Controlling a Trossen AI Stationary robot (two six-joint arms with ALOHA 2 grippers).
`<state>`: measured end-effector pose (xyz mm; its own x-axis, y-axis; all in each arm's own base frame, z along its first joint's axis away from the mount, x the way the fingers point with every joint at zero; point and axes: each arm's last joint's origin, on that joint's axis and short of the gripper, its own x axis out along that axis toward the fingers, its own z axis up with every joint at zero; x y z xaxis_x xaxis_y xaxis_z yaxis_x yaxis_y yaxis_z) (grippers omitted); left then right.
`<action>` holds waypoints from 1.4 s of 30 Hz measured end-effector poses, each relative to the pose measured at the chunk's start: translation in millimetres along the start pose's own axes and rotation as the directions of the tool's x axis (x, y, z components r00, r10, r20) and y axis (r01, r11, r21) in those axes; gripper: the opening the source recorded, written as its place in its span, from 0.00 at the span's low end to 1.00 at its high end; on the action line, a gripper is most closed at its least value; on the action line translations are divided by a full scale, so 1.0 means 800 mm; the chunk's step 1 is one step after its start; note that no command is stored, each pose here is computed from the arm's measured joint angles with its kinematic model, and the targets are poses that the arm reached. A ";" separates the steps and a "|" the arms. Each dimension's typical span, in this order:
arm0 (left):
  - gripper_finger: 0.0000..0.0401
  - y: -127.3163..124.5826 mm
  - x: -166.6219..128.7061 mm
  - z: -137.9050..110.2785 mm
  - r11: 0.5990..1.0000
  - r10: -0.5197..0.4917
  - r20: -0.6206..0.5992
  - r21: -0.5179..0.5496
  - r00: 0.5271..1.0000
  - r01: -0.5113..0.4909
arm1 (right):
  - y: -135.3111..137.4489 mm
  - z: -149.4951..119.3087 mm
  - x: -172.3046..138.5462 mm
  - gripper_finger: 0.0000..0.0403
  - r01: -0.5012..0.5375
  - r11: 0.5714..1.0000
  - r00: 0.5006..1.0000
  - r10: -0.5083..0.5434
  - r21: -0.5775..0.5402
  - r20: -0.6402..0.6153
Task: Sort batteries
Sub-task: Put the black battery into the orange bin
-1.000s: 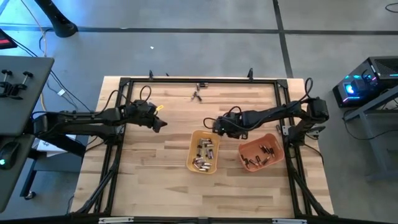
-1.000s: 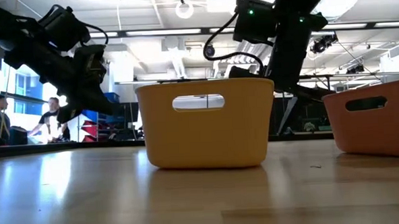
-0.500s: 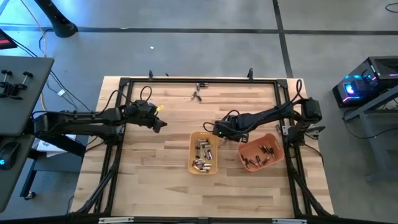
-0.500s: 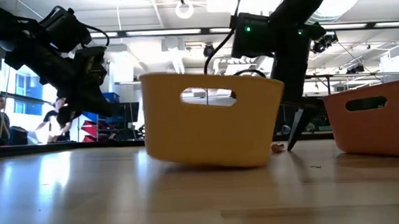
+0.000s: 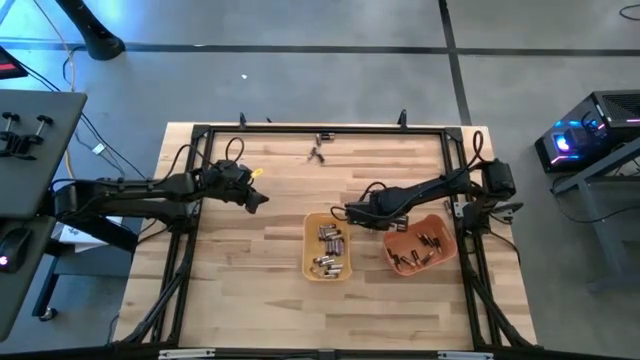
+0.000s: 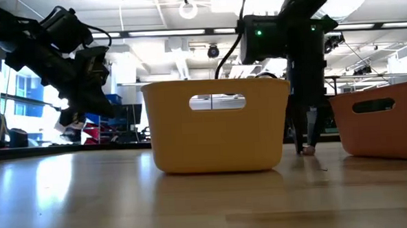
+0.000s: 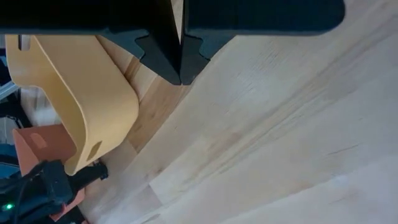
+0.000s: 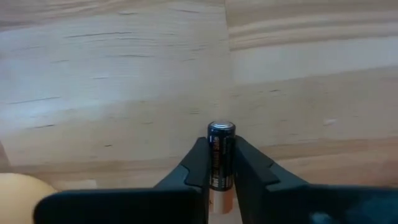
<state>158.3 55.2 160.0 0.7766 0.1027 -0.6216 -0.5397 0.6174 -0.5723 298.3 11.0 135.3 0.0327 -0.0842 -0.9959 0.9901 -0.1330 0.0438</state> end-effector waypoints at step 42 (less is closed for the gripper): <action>0.00 0.025 -0.011 0.031 0.991 -0.046 0.106 -0.119 0.993 0.059 | -0.039 -0.013 -0.154 0.58 -0.176 0.950 0.984 0.172 -0.257 -0.037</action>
<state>148.9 86.0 167.5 0.8307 0.1566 -0.5342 -0.5281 0.5254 -0.6672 264.9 35.9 255.4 0.2080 -0.0689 -0.9757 0.9701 0.1419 0.1968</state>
